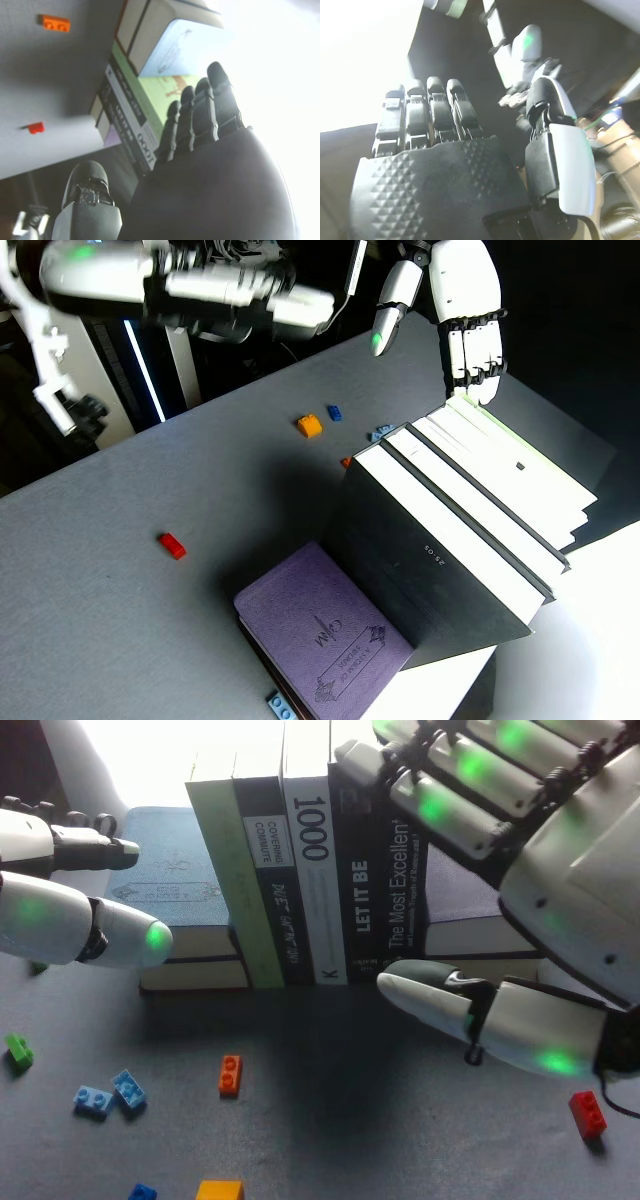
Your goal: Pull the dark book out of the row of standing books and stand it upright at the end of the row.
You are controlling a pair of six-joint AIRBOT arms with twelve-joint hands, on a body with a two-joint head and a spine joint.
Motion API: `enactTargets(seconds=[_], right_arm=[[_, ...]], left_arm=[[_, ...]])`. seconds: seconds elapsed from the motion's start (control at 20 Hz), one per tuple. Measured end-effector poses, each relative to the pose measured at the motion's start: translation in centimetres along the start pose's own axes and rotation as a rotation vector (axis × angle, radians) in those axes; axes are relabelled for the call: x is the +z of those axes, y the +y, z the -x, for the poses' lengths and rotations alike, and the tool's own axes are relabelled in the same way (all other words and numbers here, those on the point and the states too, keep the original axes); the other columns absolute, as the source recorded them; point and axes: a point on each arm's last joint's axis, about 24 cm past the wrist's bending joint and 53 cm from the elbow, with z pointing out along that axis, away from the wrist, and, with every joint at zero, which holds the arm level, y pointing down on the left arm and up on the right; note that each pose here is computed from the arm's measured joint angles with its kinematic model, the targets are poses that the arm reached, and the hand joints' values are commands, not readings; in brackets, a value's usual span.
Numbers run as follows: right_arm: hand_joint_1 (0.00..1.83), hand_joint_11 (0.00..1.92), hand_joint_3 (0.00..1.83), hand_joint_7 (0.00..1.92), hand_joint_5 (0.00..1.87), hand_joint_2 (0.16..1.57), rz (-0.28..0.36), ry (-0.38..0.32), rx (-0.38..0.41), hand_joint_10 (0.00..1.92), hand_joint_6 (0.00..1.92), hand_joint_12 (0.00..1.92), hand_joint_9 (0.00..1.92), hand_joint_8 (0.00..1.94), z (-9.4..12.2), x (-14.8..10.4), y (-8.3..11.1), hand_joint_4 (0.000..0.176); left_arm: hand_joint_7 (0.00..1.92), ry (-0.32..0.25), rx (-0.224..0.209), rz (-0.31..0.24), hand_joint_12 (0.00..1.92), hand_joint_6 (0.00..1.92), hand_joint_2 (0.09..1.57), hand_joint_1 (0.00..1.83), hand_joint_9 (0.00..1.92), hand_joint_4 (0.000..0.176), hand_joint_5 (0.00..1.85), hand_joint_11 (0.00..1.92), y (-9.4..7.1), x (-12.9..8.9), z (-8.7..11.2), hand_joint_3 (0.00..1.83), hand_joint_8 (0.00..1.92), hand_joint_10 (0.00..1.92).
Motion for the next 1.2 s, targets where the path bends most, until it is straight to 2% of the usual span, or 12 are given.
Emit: enactTargets(seconds=[0.1,0.15,0.3,0.45,0.55,0.6,0.75,0.8,0.9,1.0,1.05,1.2], right_arm=[[0.00,0.00,0.02,0.14,0.48,1.21,0.002,-0.001,-0.020,0.00,0.28,0.00,0.00,0.01,-0.4,0.7,-0.3,0.021],[0.00,0.00,0.01,0.16,0.56,1.20,0.001,-0.006,-0.018,0.00,0.40,0.00,0.00,0.00,-0.6,1.3,-0.5,0.026],[0.00,0.00,0.00,0.15,0.59,1.20,0.002,-0.066,-0.039,0.00,0.58,0.00,0.00,0.00,0.3,3.2,-0.9,0.000],[0.00,0.00,0.00,0.12,0.53,1.19,0.014,-0.105,-0.040,0.00,0.61,0.00,0.00,0.00,1.1,4.4,-0.5,0.000],[0.00,0.00,0.00,0.10,0.54,1.19,0.022,-0.116,-0.052,0.00,0.63,0.00,0.00,0.00,1.2,5.0,-0.3,0.000],[0.00,0.00,0.00,0.10,0.55,1.20,0.023,-0.120,-0.055,0.00,0.63,0.00,0.00,0.00,1.1,5.4,-0.4,0.000],[0.00,0.00,0.00,0.08,0.53,1.18,0.014,-0.144,-0.079,0.00,0.67,0.00,0.00,0.00,1.6,7.3,-1.5,0.000],[0.00,0.00,0.00,0.09,0.52,1.20,0.011,-0.152,-0.082,0.00,0.68,0.00,0.00,0.00,1.8,7.9,-1.8,0.000],[0.00,0.00,0.01,0.16,0.54,1.21,0.008,-0.162,-0.091,0.00,0.64,0.00,0.00,0.02,1.9,8.9,-2.2,0.000],[0.00,0.00,0.00,0.13,0.54,1.18,0.005,-0.155,-0.100,0.00,0.63,0.00,0.00,0.00,1.4,9.5,-2.6,0.000],[0.00,0.00,0.00,0.11,0.52,1.17,0.005,-0.145,-0.104,0.00,0.62,0.00,0.00,0.00,1.0,9.8,-2.7,0.006],[0.00,0.00,0.00,0.14,0.58,1.19,-0.027,-0.111,-0.068,0.00,0.57,0.00,0.00,0.00,0.1,10.1,-3.5,0.000]], left_arm=[[0.04,0.001,-0.003,-0.003,0.28,0.00,1.13,0.00,0.05,0.014,0.02,0.00,-0.1,0.0,0.0,0.00,0.00,0.00],[0.07,0.001,-0.002,-0.002,0.32,0.00,1.09,0.00,0.05,0.029,0.03,0.00,0.0,0.0,0.0,0.00,0.00,0.00],[0.09,0.000,-0.001,-0.002,0.35,0.01,1.13,0.00,0.09,0.009,0.07,0.00,-0.1,0.0,0.0,0.01,0.00,0.01],[0.12,0.000,-0.002,-0.003,0.39,0.01,1.11,0.00,0.11,0.002,0.11,0.01,-0.1,0.0,0.0,0.00,0.01,0.00],[0.07,0.000,0.007,-0.002,0.34,0.00,1.14,0.00,0.06,0.016,0.06,0.00,-0.1,0.0,0.0,0.01,0.00,0.00],[0.06,0.001,0.009,-0.003,0.33,0.00,1.14,0.00,0.05,0.014,0.05,0.00,-0.1,0.0,0.0,0.01,0.00,0.00],[0.08,-0.001,0.012,-0.004,0.40,0.00,1.10,0.00,0.07,0.028,0.08,0.00,-0.1,0.0,0.0,0.00,0.00,0.00],[0.07,-0.001,0.012,-0.003,0.34,0.00,1.13,0.00,0.07,0.005,0.08,0.00,-0.1,0.0,0.0,0.01,0.00,0.00],[0.08,-0.001,0.009,-0.006,0.32,0.00,1.14,0.00,0.08,0.000,0.07,0.00,-0.1,0.0,0.0,0.01,0.00,0.01],[0.06,-0.001,0.009,-0.005,0.40,0.00,1.12,0.00,0.06,0.015,0.05,0.00,-0.1,0.0,0.0,0.00,0.00,0.00],[0.04,-0.002,0.006,-0.002,0.38,0.00,1.11,0.00,0.04,0.018,0.03,0.00,0.0,0.0,0.1,0.00,0.00,0.00],[0.10,-0.003,0.006,-0.003,0.43,0.01,1.12,0.00,0.10,0.026,0.07,0.00,0.0,0.0,0.1,0.00,0.01,0.01]])
